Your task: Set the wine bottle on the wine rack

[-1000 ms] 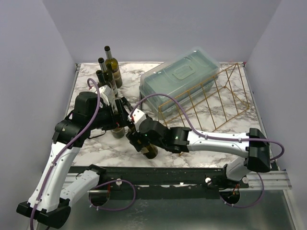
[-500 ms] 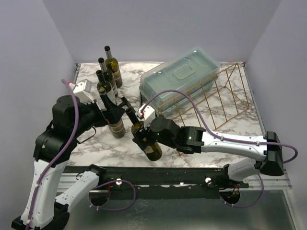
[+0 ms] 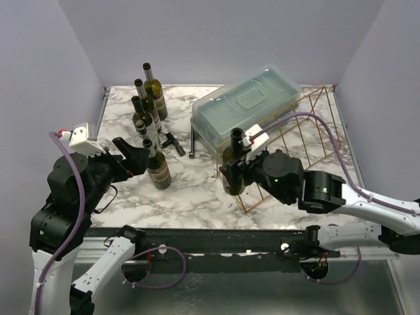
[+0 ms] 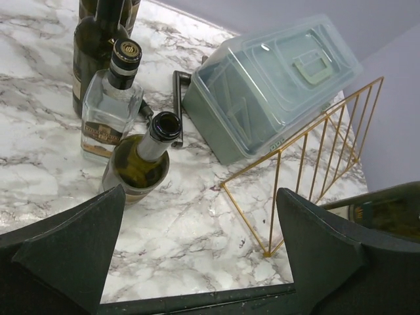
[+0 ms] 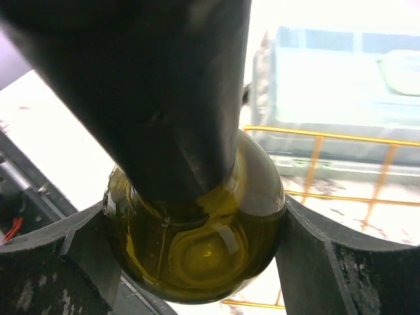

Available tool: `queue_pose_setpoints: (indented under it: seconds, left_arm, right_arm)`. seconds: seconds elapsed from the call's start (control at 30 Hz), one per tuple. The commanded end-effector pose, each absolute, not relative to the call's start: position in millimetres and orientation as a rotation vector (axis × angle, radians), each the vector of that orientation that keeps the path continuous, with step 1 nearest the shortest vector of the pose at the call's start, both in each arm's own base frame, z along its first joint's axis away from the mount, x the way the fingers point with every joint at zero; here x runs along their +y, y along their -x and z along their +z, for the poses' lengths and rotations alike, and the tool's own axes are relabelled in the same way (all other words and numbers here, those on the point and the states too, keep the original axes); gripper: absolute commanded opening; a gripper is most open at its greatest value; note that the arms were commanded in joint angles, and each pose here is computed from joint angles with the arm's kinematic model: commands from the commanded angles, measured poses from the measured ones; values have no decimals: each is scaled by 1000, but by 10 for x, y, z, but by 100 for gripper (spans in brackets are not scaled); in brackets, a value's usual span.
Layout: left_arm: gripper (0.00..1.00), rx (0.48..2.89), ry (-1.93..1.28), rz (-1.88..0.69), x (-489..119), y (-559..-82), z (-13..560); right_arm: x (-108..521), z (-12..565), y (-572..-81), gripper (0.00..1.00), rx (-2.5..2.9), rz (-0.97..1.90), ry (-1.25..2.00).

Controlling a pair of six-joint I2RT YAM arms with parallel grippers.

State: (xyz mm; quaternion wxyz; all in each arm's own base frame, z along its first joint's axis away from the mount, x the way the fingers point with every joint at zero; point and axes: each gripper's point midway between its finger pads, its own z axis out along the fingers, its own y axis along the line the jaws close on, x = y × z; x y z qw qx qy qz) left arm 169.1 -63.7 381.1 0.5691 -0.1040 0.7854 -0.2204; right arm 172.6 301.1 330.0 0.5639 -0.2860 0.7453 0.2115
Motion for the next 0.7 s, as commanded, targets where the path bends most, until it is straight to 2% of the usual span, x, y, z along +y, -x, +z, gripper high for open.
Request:
queue_pose_setpoints:
  seconds: [0.0, 0.2, 0.43, 0.67]
  left_arm:
    - [99, 1916, 247, -460, -625, -1781, 3609]
    - [99, 1956, 222, -456, -665, -1805, 3491]
    - [99, 1979, 197, -494, -742, -1790, 3446]
    - [99, 1998, 195, -512, -779, -1786, 3391]
  right_arm:
    - [2424, 3708, -1935, 0, 1684, 298, 504]
    - [1877, 3633, -2080, 1, 1604, -11, 499]
    - [1554, 3805, -2102, 1, 1487, -38, 391]
    - [1527, 3673, -2317, 1, 1551, -153, 394]
